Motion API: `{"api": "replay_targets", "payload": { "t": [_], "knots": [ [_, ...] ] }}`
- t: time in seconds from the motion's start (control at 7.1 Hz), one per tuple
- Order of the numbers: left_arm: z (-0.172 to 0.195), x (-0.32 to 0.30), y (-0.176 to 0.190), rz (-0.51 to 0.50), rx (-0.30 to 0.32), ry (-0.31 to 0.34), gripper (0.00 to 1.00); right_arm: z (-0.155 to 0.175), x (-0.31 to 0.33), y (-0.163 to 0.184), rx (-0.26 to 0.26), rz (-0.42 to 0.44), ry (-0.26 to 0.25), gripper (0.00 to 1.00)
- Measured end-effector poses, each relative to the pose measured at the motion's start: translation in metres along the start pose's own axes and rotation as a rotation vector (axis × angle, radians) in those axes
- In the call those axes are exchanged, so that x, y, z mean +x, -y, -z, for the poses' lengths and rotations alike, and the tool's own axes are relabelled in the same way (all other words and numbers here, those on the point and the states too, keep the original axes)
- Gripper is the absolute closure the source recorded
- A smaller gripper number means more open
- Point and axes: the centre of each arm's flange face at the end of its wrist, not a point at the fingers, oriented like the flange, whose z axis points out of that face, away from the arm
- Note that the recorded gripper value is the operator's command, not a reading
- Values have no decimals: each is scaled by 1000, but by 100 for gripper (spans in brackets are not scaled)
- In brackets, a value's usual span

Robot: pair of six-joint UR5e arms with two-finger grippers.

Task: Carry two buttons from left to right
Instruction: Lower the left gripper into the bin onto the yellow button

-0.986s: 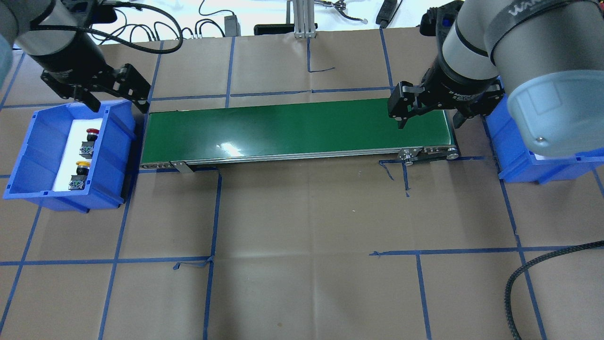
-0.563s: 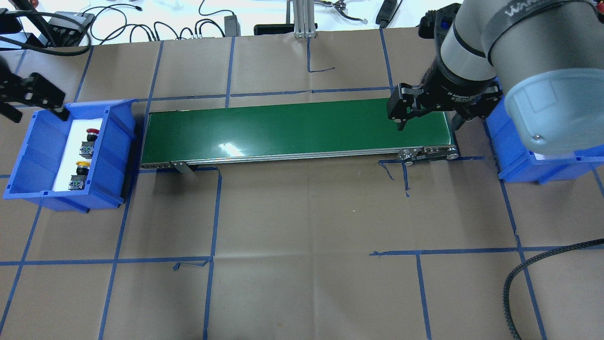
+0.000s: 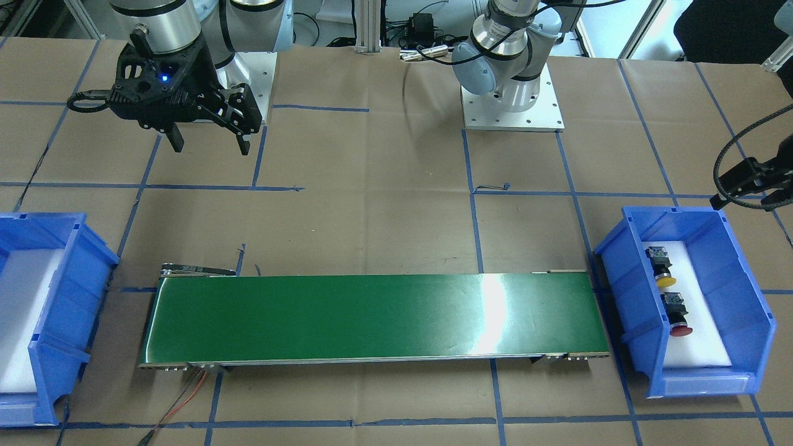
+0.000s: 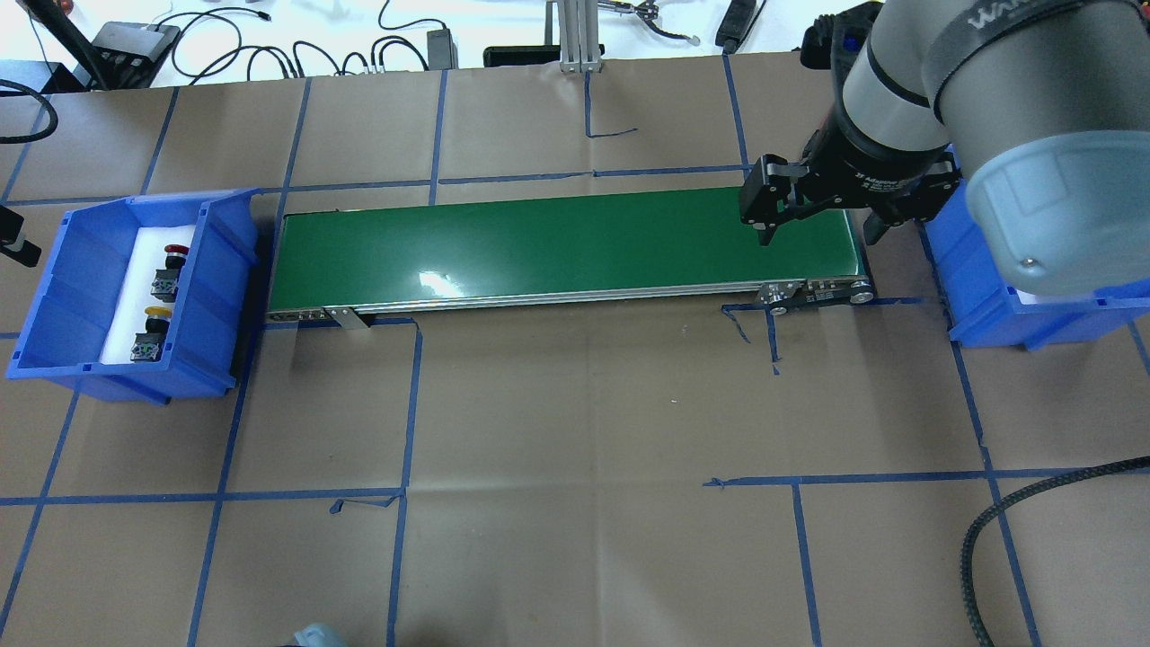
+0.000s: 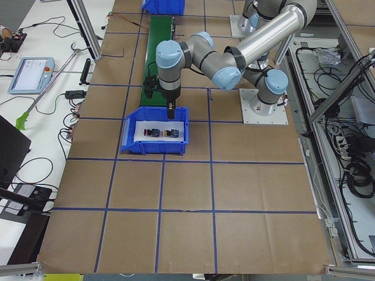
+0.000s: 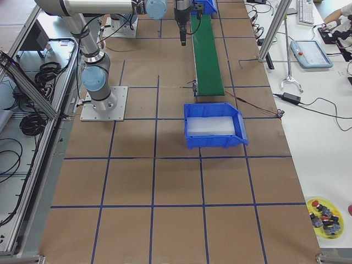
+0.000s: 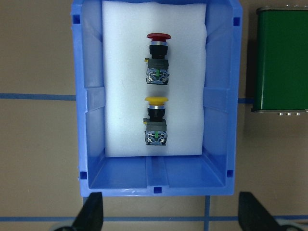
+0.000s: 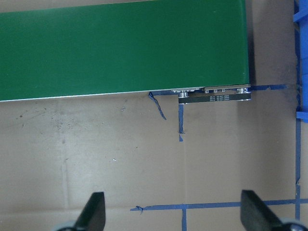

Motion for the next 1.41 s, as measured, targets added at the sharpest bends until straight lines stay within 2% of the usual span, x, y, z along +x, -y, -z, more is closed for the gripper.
{"api": "replay_targets", "payload": {
  "t": [0.7, 1.41],
  "knots": [
    [-124, 4, -9, 2, 48, 40, 1, -3, 0, 1, -7, 0, -1, 0],
    [-181, 15, -21, -6, 53, 46, 1, -3, 0, 2, -7, 7, -2, 0]
  ]
}}
